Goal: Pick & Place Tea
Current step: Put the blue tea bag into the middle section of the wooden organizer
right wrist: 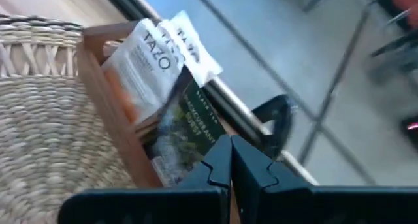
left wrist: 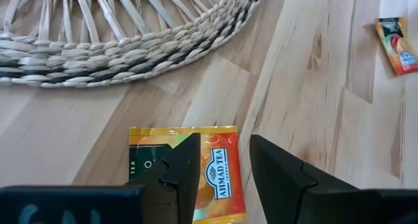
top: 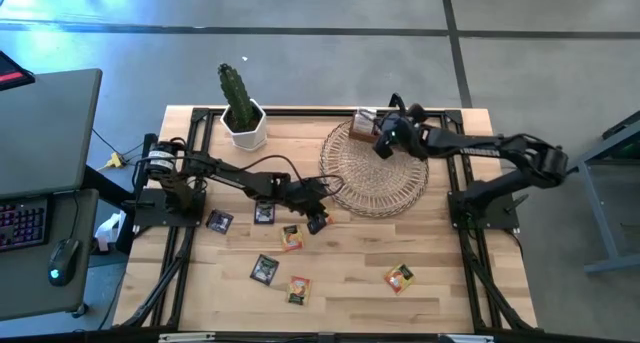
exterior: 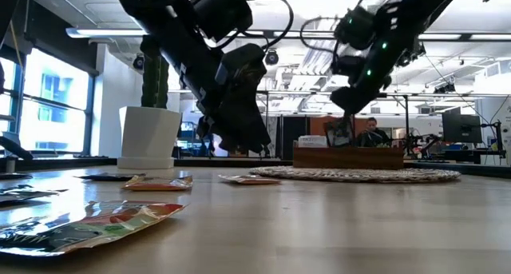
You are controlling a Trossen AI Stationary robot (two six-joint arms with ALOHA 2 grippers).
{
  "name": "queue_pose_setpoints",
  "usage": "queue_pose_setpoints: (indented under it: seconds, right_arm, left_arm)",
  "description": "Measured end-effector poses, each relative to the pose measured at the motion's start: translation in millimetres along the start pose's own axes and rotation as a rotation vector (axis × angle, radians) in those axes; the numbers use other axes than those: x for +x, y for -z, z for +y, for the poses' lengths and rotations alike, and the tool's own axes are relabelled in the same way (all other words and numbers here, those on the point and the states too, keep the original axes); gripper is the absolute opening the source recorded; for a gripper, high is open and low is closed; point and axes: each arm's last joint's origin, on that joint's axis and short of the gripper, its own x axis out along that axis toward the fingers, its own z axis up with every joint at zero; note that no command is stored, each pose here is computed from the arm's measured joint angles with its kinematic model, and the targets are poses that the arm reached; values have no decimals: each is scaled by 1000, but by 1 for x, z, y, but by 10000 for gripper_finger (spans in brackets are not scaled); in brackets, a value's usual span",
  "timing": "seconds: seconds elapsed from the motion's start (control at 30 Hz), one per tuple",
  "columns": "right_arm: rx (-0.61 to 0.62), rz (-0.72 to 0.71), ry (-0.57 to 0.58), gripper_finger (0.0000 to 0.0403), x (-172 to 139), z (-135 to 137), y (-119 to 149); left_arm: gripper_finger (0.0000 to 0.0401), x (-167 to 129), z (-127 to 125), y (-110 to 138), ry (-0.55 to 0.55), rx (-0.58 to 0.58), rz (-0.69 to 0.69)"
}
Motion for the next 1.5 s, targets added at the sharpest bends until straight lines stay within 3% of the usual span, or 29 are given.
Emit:
queue_pose_setpoints:
  seconds: [0.1, 0.33, 0.6, 0.87, 0.97, 1.07, 1.13, 1.27, 1.37, 1.5]
  right_arm:
    - [41, 25, -67, 0, 14, -4, 2]
    - [60, 77, -50, 1, 27, -11, 7]
    - [-42, 71, -87, 47, 26, -10, 7]
    - [-59, 31, -76, 117, 4, -21, 3]
    - [-33, -14, -94, 127, -17, -27, 0]
    - [70, -76, -224, 127, -39, -27, -3]
    - [127, -111, -391, 124, -52, -23, -5]
    - [94, -146, -715, 114, -72, -1, -7]
    - [58, -199, -830, 108, -81, 27, -10]
    - [45, -371, -921, 107, -81, 76, -8]
  left_arm:
    - [131, 0, 0, 0, 0, 0, 0]
    - [131, 0, 0, 0, 9, 1, 6]
    - [131, -2, 0, 2, 9, 1, 37]
    - [131, -50, -5, -7, -6, -29, 61]
    - [131, -82, -3, -6, -85, -35, 70]
    - [131, -109, 1, -4, -192, -66, 63]
    - [131, -124, 4, 2, -284, -76, 79]
    - [131, -138, 9, 20, -353, -85, 135]
    - [130, -134, 17, 41, -336, -93, 213]
    - [130, -118, 34, 70, -356, -199, 271]
